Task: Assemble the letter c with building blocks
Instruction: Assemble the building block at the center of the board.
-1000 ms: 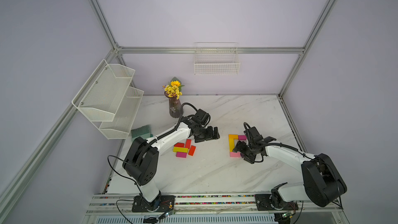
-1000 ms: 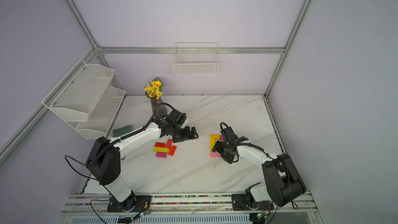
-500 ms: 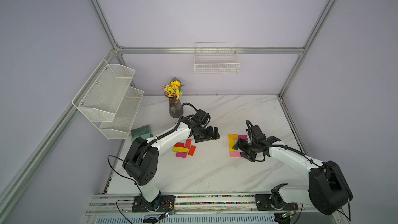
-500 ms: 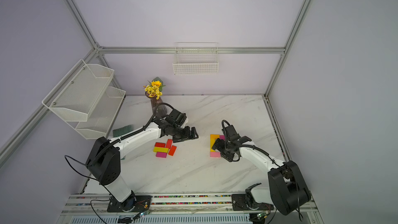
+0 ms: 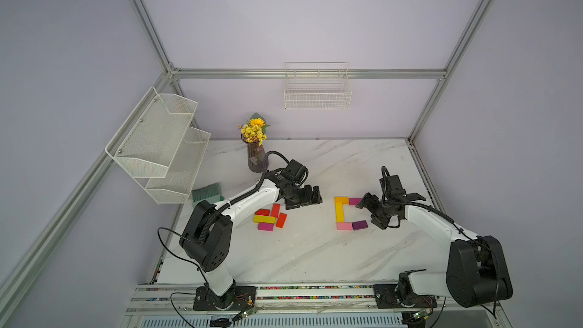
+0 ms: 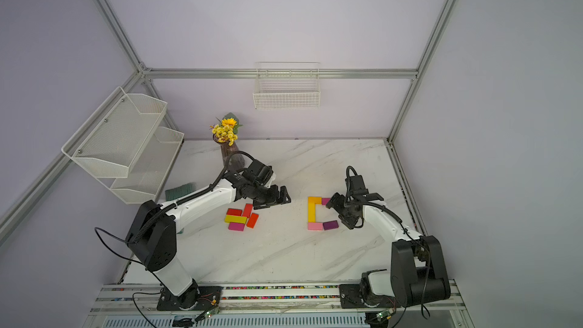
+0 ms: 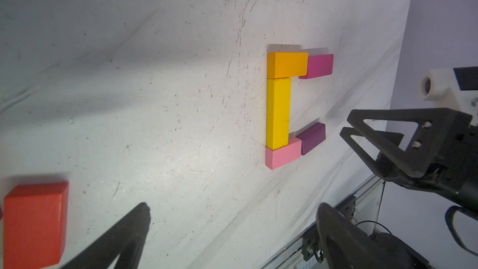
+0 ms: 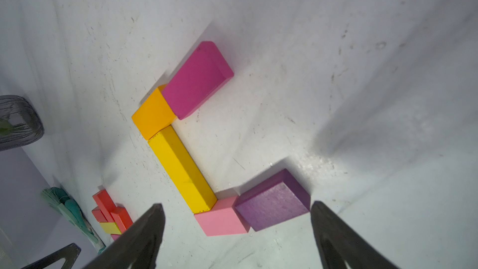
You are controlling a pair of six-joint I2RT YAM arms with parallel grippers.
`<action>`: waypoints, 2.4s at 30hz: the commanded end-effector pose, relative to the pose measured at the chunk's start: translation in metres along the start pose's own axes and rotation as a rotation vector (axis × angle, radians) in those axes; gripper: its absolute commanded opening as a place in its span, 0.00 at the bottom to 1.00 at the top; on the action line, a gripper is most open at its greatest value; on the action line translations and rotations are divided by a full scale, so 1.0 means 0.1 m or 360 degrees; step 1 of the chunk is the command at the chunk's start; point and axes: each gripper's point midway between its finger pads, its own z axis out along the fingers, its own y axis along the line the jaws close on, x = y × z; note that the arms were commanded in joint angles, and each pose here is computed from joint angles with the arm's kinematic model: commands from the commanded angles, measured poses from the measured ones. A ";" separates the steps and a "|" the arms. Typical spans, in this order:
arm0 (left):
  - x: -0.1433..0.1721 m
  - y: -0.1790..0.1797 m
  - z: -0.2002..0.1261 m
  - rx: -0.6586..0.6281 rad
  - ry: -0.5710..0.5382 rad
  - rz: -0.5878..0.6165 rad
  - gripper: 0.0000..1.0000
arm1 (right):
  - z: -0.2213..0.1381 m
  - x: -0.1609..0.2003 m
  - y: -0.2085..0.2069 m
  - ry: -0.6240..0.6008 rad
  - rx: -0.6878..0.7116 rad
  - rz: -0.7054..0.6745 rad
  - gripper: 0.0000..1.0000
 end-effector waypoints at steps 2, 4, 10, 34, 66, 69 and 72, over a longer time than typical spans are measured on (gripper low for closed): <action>-0.13 -0.17 -0.10 0.0087 -0.0046 -0.0026 1.00 | 0.08 -0.02 -0.06 0.0046 0.0048 -0.0056 0.91; -0.13 -0.18 -0.10 0.0093 -0.0042 -0.0033 1.00 | 0.12 -0.03 -0.08 0.0055 0.0063 -0.0076 0.91; -0.15 -0.21 -0.08 0.0107 -0.0035 -0.0044 1.00 | 0.22 -0.03 -0.12 0.0089 0.0073 -0.0091 0.91; -0.16 -0.25 0.00 0.0133 -0.0018 -0.0048 1.00 | 0.24 0.12 -0.11 0.0149 -0.0027 -0.0038 0.89; -0.11 -0.30 0.05 0.0139 -0.0013 -0.0060 1.00 | 0.14 -0.12 0.40 0.0082 -0.0095 -0.0156 0.87; -0.11 -0.32 0.05 0.0143 -0.0011 -0.0063 1.00 | 0.24 -0.10 0.41 0.0104 -0.0067 -0.0168 0.86; -0.11 -0.33 0.07 0.0144 -0.0008 -0.0063 1.00 | 0.31 -0.09 0.42 0.0114 -0.0051 -0.0172 0.87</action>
